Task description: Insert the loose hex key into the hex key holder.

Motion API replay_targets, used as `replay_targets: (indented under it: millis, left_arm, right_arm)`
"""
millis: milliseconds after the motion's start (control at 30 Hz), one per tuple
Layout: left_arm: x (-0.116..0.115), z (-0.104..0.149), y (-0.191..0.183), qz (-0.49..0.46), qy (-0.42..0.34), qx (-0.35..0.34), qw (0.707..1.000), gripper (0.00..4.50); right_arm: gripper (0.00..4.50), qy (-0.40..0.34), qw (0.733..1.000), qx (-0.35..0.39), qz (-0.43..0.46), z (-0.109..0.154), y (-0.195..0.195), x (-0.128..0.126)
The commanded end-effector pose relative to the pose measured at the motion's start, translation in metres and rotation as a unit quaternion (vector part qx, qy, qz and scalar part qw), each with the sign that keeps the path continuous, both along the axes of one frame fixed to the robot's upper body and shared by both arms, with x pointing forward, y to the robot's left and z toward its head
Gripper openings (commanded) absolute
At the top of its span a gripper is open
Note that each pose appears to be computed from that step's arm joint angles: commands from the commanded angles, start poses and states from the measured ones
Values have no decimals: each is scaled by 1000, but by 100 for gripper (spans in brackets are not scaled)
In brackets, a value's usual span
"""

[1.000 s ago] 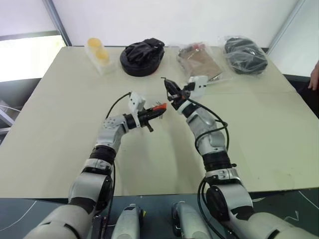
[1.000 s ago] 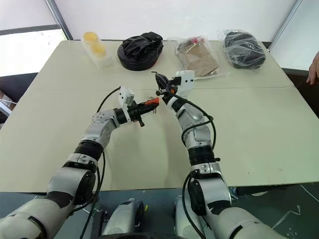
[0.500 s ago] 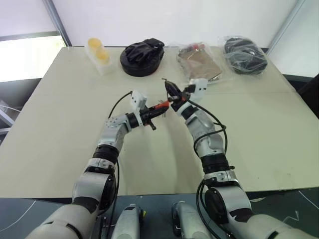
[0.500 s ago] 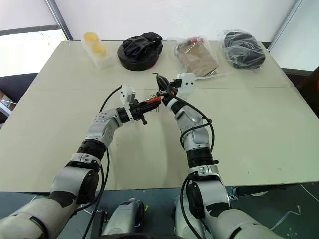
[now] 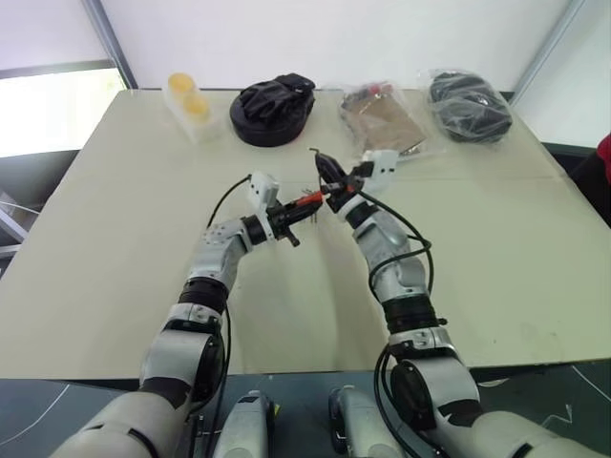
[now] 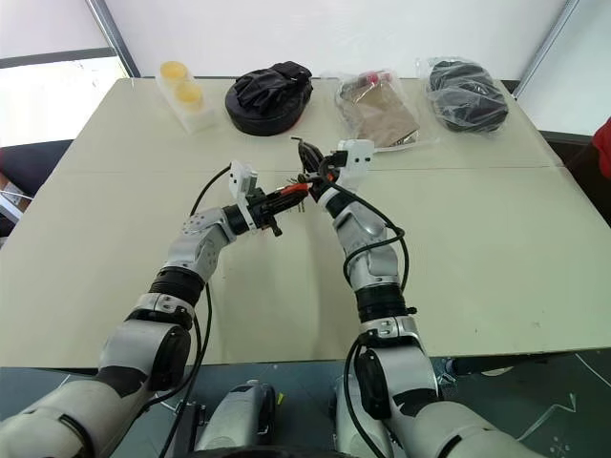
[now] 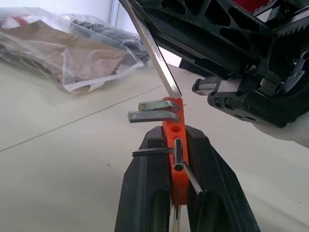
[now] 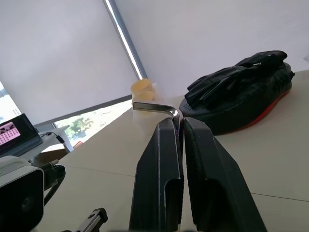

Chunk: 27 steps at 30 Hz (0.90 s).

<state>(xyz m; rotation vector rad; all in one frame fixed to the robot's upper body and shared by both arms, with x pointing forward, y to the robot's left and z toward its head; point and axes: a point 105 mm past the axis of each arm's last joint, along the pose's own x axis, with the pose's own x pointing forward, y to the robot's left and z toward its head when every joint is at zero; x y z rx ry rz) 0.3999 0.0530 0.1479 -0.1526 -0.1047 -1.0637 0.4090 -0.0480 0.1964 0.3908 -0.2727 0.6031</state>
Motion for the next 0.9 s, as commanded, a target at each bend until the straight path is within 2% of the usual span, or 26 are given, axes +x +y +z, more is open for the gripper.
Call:
replay_targets:
  millis: [33, 167, 500, 700, 900]
  left_arm:
    - [3, 30, -1, 0, -43, -26, 999, 0]
    - [1, 33, -4, -8, -45, -30, 999, 0]
    - [1, 51, 3, -15, -18, -90, 996, 0]
    - [1, 52, 5, -18, -19, -80, 996, 0]
    - [0, 50, 6, -20, -39, -42, 998, 0]
  right_arm:
    - [4, -16, 1000, 8, 2, 8, 1, -3]
    - [4, -14, 1000, 6, 1, 6, 1, -3]
    - [4, -19, 1000, -9, 1, 2, -3, -3]
    - [4, -43, 998, -38, 36, 8, 0, -9]
    - [4, -54, 993, -70, 82, 6, 3, -17]
